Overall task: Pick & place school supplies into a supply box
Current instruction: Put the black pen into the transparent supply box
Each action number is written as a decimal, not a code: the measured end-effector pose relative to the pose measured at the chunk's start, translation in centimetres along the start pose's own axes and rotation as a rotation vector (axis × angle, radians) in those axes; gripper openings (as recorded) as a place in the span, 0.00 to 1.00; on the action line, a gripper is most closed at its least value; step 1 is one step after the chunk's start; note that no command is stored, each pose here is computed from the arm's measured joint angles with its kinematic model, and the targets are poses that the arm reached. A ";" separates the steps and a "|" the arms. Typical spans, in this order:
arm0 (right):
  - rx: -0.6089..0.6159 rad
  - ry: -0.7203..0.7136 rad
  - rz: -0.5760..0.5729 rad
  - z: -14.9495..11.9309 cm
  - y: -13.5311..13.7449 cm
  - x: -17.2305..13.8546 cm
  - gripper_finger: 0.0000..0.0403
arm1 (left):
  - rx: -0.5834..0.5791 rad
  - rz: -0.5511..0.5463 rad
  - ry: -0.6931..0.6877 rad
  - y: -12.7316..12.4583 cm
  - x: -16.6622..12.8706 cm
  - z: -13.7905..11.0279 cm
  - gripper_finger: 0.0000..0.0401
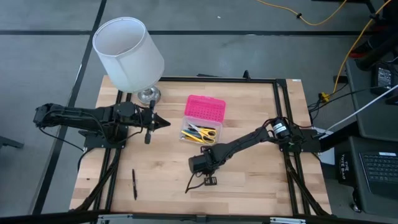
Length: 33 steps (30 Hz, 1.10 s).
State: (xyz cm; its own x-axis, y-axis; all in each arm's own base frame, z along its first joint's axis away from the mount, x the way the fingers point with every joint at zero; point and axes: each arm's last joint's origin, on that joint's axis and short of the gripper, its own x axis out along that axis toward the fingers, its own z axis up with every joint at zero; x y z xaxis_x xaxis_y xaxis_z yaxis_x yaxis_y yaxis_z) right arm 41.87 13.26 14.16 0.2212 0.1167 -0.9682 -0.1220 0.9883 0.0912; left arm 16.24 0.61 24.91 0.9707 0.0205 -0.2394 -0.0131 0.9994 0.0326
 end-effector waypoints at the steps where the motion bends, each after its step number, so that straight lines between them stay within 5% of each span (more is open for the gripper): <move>1: -0.011 0.003 -0.005 0.0 -0.4 -0.3 0.09 | 0.000 0.000 0.000 0.0 0.0 0.0 0.01; 19: -0.122 -0.305 0.046 2.0 -6.6 -9.6 0.07 | 0.000 0.000 0.000 0.0 0.0 0.0 0.01; 33: -0.140 -0.516 0.054 -0.6 -8.3 -9.1 0.07 | 0.001 0.000 0.000 0.0 0.0 0.0 0.01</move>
State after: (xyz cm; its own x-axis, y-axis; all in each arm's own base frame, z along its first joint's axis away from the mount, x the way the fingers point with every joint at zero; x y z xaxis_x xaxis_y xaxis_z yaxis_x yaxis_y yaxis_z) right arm 40.28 3.96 22.10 0.6537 0.2350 -0.7194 -0.2666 0.9611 0.0718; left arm 16.24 0.61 24.91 0.9707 0.0205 -0.2394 -0.0130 0.9994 0.0332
